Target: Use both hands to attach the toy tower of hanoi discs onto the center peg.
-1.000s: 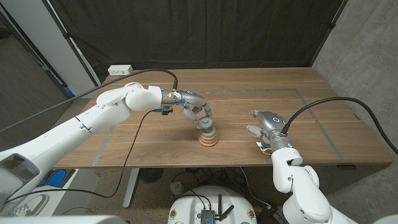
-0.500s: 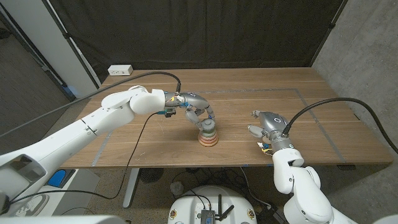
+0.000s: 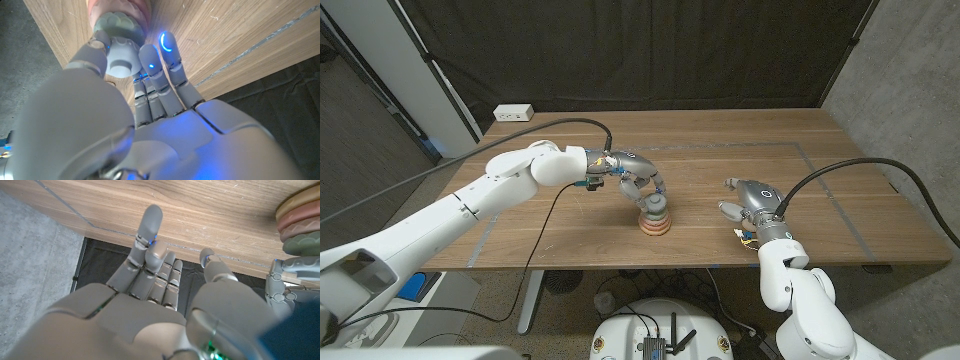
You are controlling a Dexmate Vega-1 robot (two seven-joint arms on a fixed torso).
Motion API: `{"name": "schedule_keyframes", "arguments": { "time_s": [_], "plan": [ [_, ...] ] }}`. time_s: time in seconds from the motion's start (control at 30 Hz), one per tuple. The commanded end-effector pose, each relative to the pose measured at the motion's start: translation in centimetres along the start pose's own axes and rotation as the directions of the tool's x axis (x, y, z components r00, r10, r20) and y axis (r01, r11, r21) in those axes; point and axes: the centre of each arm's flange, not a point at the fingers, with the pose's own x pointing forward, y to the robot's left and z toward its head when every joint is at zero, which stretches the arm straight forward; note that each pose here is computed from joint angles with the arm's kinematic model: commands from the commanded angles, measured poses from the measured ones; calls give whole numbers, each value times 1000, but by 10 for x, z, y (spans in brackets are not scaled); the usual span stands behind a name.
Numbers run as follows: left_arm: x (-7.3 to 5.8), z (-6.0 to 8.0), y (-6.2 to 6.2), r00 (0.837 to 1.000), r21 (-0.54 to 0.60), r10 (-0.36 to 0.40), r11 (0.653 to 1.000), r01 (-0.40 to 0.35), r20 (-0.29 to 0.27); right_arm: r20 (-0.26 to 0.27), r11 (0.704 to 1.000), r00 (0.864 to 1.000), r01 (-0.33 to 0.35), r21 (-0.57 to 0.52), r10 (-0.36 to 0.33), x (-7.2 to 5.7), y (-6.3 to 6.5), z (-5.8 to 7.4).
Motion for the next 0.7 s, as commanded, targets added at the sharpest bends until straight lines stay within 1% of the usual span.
{"name": "schedule_keyframes", "arguments": {
  "time_s": [0.03, 0.5, 0.7],
  "plan": [
    [3, -2, -6, 1000, -16, -15, 1000, 15, 1, 3, 1000, 1000, -4, 0, 4, 2, 2, 1],
    [6, -9, -12, 1000, -32, -26, 999, 26, -4, 5, 1000, 1000, -14, 0, 14, 5, 2, 1],
    [8, -8, -14, 999, -25, -33, 999, 33, -2, 10, 1000, 1000, -10, -3, 10, 5, 1, 3]
  ]
}}
